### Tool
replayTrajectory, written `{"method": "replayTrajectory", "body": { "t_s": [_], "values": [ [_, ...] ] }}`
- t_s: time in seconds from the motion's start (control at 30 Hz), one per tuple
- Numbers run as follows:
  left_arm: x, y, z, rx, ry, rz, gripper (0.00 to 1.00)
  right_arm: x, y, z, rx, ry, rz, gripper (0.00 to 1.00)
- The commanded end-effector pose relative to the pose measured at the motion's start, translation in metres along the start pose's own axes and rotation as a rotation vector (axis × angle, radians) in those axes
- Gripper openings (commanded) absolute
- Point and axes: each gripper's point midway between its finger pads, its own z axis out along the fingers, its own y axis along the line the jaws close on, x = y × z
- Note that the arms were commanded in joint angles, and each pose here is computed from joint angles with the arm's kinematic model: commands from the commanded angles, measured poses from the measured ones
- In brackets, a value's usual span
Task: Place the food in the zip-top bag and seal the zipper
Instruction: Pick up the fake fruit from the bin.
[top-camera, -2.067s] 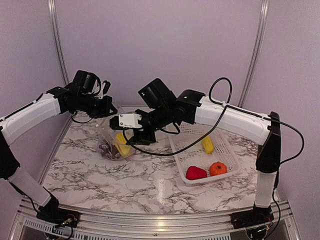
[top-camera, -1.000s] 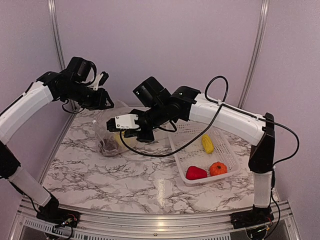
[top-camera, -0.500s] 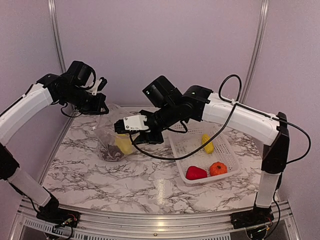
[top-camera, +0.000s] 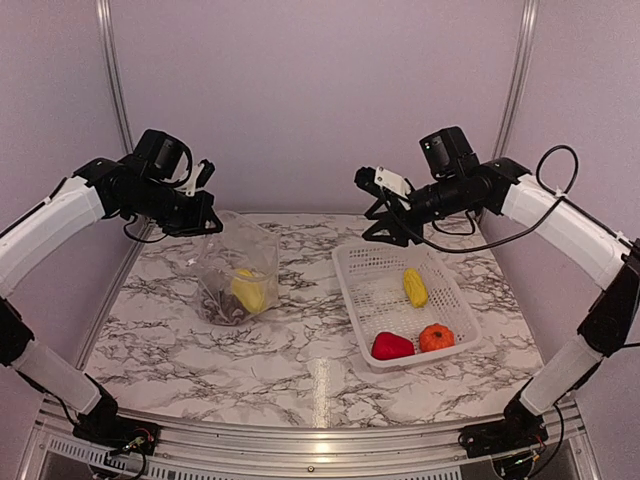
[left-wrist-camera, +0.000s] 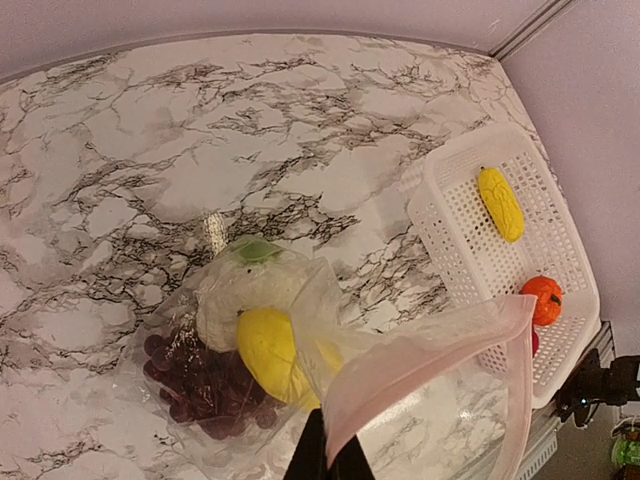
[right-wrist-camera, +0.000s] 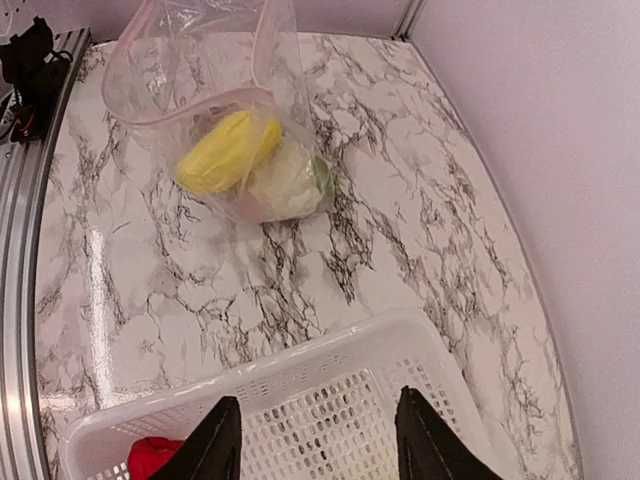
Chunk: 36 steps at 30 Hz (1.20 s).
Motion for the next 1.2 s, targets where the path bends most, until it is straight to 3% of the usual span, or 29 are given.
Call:
{"method": "replayTrajectory", "body": {
  "t_s": [0.0, 0.27, 0.67, 0.97, 1.1, 1.17],
  "values": [
    [-0.003, -0.004, -0.012, 0.014, -0.044, 0.010, 0.00, 0.067, -0.018, 0.009, 0.043, 0.127, 0.218, 0.50],
    [0.001, 0.001, -0.015, -0.011, -0.052, 0.004, 0.00, 0.163, -0.077, -0.005, 0.334, 0.322, 0.514, 0.44],
    [-0.009, 0.000, -0.017, -0.016, -0.090, 0.004, 0.00, 0.245, -0.087, 0.009, 0.341, 0.471, 0.736, 0.42],
    [-0.009, -0.001, -0.020, -0.009, -0.094, -0.006, 0.00, 0.290, -0.077, 0.032, 0.309, 0.596, 0.798, 0.48],
    [-0.006, 0.000, -0.018, -0.008, -0.086, -0.007, 0.00, 0.300, -0.077, 0.037, 0.312, 0.625, 0.820, 0.63],
    [-0.003, 0.000, -0.016, -0.007, -0.079, -0.010, 0.00, 0.306, -0.074, 0.041, 0.301, 0.643, 0.831, 0.64]
  ]
}}
